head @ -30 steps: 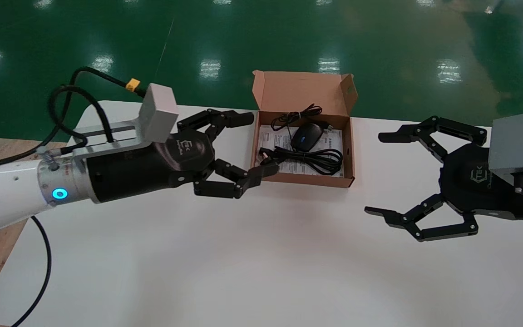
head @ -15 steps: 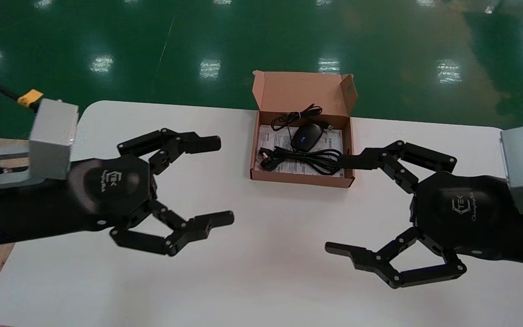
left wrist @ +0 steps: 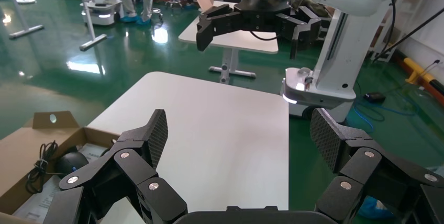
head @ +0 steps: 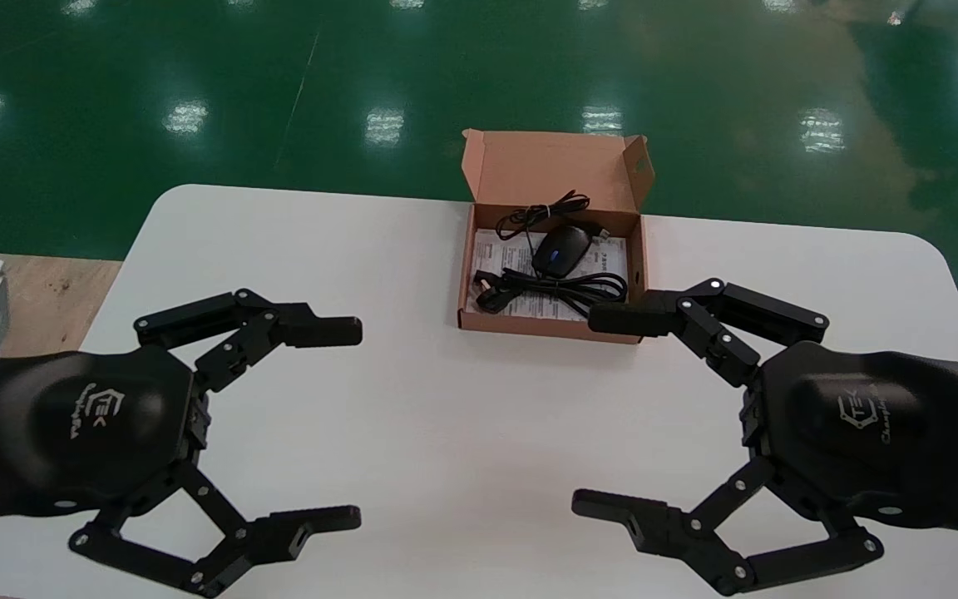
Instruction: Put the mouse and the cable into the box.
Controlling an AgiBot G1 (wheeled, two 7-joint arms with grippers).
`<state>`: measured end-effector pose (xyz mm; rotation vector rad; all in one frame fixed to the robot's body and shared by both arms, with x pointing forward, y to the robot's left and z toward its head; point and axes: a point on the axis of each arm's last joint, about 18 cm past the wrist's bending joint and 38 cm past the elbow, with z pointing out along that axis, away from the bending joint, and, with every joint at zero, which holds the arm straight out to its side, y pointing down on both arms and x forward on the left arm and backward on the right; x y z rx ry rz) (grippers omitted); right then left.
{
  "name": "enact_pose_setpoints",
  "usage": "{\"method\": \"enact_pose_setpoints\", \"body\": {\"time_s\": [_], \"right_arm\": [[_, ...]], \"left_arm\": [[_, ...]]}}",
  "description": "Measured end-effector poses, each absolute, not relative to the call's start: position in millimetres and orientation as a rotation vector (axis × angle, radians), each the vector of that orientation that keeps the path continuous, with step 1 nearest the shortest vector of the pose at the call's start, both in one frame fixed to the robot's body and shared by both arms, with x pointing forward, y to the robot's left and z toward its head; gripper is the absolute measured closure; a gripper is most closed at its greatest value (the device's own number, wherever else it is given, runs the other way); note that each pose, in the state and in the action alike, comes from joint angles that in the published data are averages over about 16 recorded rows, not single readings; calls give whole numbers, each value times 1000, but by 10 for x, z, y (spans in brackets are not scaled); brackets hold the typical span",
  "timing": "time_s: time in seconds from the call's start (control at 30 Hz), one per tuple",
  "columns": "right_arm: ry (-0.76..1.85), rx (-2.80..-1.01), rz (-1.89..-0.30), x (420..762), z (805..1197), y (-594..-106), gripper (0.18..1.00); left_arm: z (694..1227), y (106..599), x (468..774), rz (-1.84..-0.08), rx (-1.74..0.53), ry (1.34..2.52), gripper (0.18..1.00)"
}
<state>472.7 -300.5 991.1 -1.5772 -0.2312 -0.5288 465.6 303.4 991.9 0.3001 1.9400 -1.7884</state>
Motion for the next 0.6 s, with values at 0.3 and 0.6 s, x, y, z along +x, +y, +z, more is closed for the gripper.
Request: {"method": "enact_pose_setpoints", "body": {"time_s": [0.3, 0.6], "right_arm": [[-232, -1583, -538, 4735, 9916, -3010, 179], [-231, -1592, -548, 4747, 9919, -3017, 179]], "left_arm": [[9920, 3023, 4687, -1793, 293, 1934, 183], [9920, 3011, 4722, -1796, 285, 1930, 183]]}}
